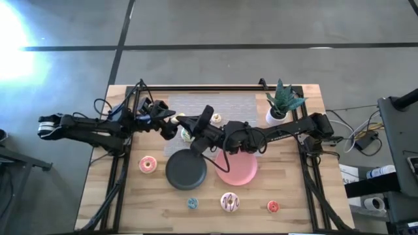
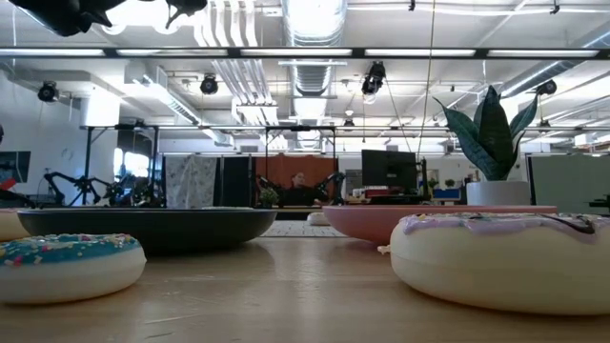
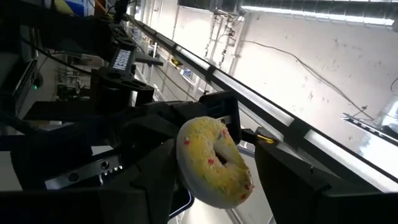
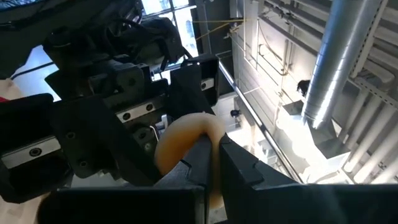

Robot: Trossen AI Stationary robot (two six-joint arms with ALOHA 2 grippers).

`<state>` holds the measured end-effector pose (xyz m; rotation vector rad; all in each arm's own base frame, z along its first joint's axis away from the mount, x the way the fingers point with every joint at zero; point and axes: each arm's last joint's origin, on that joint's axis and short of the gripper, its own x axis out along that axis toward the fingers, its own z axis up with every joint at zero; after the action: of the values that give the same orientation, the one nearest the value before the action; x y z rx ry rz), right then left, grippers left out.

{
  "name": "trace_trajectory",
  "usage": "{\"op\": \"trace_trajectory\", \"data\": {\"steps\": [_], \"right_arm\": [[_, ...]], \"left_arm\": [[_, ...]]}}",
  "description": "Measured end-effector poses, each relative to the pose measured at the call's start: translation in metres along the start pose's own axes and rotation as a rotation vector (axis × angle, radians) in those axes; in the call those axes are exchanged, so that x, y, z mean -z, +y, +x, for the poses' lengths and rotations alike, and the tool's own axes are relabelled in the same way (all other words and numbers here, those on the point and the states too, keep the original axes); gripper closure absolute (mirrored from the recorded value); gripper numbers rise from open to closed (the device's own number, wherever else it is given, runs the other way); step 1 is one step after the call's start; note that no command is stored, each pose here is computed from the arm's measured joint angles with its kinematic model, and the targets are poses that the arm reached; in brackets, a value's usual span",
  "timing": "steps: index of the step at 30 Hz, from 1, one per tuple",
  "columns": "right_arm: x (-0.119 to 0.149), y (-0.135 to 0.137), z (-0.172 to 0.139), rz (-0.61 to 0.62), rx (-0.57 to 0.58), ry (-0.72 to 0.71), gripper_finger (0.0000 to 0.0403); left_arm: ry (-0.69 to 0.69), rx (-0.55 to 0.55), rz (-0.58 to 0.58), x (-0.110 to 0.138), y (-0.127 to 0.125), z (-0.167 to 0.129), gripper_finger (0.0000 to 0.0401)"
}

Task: Pick & Place donuts
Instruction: Put the small yellow doughnut on the black plate

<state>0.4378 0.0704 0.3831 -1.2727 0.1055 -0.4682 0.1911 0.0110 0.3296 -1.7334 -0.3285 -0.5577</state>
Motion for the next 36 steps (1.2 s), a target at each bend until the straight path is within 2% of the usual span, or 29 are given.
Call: {"op": "trace_trajectory", "data": {"steps": [4,11,19,26,31,36], "right_arm": [[0.001,0.0,0.0,0.0,0.002,0.021,0.039],[0.0,0.001,-0.001,0.002,0.002,0.051,0.039],[-0.003,0.006,-0.005,0.177,-0.017,0.107,0.039],[-0.003,0.01,-0.01,0.488,-0.063,0.163,0.039],[-0.003,0.014,-0.014,0.776,0.004,0.269,0.039],[-0.005,0.014,-0.016,0.922,0.034,0.288,0.039]], "left_arm": [[0.017,-0.014,0.014,0.0,0.001,0.0,0.0223],[0.025,-0.02,0.02,0.0,0.001,0.0,0.0279],[0.02,-0.042,0.088,-0.001,0.004,0.0,0.0338],[0.007,-0.087,0.144,-0.005,0.008,-0.001,0.0369],[-0.012,-0.133,0.167,-0.008,0.012,-0.002,0.0371],[-0.018,-0.148,0.171,-0.011,0.014,-0.002,0.0371]]}}
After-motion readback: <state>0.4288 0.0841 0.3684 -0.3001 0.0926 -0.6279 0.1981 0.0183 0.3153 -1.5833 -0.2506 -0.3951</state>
